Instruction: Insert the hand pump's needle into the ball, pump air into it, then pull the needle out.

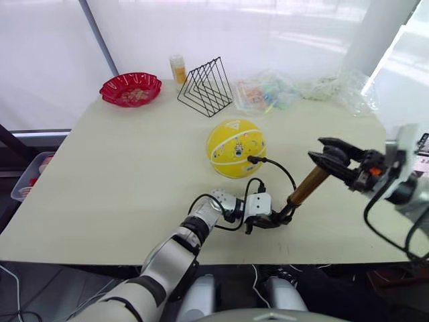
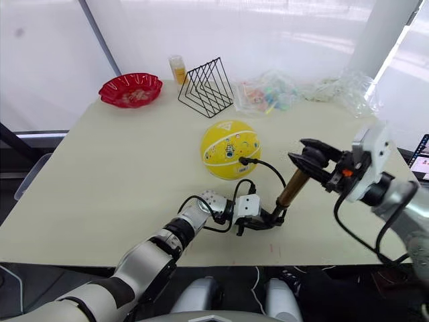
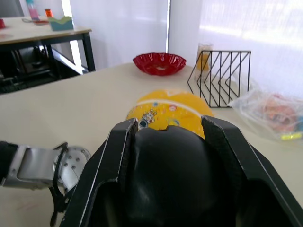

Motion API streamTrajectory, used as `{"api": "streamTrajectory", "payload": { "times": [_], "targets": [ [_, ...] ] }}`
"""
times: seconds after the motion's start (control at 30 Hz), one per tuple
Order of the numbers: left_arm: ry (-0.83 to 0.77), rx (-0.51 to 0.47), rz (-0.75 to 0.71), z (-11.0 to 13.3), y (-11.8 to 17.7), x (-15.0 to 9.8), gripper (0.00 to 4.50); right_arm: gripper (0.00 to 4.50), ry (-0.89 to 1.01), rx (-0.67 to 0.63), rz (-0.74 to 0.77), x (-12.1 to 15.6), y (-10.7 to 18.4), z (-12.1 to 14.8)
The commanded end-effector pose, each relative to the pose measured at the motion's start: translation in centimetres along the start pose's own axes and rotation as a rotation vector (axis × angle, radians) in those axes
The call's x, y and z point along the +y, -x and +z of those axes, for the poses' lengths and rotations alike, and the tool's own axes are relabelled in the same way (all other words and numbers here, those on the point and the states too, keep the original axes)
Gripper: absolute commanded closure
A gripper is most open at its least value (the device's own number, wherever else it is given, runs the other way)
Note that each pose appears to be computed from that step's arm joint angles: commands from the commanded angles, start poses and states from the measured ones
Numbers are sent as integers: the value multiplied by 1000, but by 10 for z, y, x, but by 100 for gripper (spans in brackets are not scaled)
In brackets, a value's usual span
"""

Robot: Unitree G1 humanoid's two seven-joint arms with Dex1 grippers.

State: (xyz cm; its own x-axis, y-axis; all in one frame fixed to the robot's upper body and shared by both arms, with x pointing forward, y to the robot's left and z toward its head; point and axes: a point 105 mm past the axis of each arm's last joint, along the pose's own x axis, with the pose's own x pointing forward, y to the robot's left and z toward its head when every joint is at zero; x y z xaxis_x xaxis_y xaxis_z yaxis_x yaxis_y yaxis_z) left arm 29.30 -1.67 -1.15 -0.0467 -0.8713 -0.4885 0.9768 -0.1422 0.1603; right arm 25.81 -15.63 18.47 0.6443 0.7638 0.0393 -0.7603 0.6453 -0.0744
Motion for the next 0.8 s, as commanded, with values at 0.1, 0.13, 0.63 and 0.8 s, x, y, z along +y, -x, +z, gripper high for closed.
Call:
{"api": "streamTrajectory", "payload": {
  "times": [0.1,0.13,0.63,0.8],
  "targets": [
    [121,201,-169,-57,3,-47,350,287,-141,212,-27,11,2,-95],
    [120,201,-169,-56,3,-47,350,287,-140,232,-21,14,4,-103],
    [116,203,-176,-57,4,-47,350,287,107,-95,-19,-18,10,58],
    [117,203,-175,-56,4,-47,350,287,189,-105,-20,-22,23,103]
  ]
}}
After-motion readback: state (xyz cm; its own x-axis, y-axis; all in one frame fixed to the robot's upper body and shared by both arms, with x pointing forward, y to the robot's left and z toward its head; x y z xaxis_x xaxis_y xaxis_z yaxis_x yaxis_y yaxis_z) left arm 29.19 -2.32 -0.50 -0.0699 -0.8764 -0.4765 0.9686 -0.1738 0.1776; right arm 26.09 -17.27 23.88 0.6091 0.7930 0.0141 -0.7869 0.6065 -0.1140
